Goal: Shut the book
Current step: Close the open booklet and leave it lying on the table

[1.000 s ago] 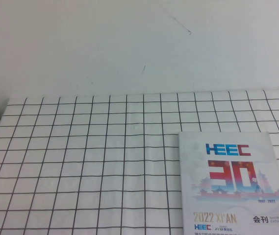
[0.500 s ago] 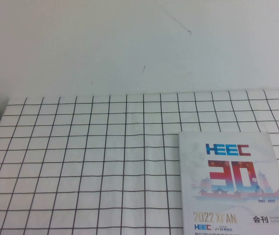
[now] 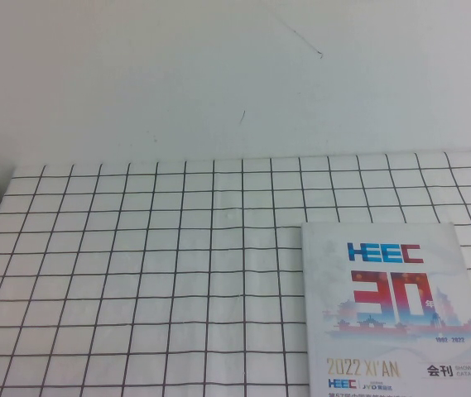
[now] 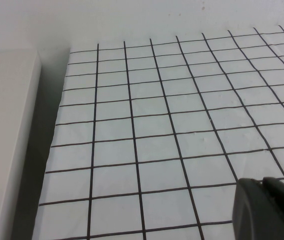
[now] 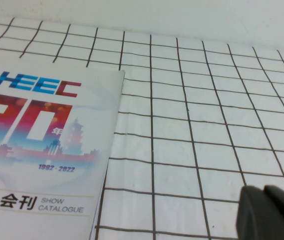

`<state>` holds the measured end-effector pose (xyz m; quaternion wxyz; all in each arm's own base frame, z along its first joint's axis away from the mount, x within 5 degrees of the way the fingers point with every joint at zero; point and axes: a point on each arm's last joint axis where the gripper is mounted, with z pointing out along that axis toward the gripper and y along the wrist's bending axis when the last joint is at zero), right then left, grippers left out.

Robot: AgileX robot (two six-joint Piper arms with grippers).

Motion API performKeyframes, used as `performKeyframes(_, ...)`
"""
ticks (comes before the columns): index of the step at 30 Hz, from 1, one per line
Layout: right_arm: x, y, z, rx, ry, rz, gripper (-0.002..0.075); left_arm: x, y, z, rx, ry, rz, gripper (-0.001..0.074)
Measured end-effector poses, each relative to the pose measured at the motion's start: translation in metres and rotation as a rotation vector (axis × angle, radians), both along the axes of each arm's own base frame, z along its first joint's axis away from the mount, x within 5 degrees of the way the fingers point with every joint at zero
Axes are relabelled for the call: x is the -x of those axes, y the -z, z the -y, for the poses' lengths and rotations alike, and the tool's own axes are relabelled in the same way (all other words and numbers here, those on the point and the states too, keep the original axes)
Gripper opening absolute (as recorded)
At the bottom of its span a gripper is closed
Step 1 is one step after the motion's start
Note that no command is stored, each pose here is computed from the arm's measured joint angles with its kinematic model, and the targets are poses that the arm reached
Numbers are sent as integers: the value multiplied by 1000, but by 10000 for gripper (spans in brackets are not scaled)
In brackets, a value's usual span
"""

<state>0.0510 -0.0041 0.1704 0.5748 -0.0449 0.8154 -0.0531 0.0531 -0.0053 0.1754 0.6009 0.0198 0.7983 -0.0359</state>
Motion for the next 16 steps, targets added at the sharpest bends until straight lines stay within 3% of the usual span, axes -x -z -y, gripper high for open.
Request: performKeyframes(16,0,0,0,0,0,0,-3,0,0,0,21,-6,-2,-4)
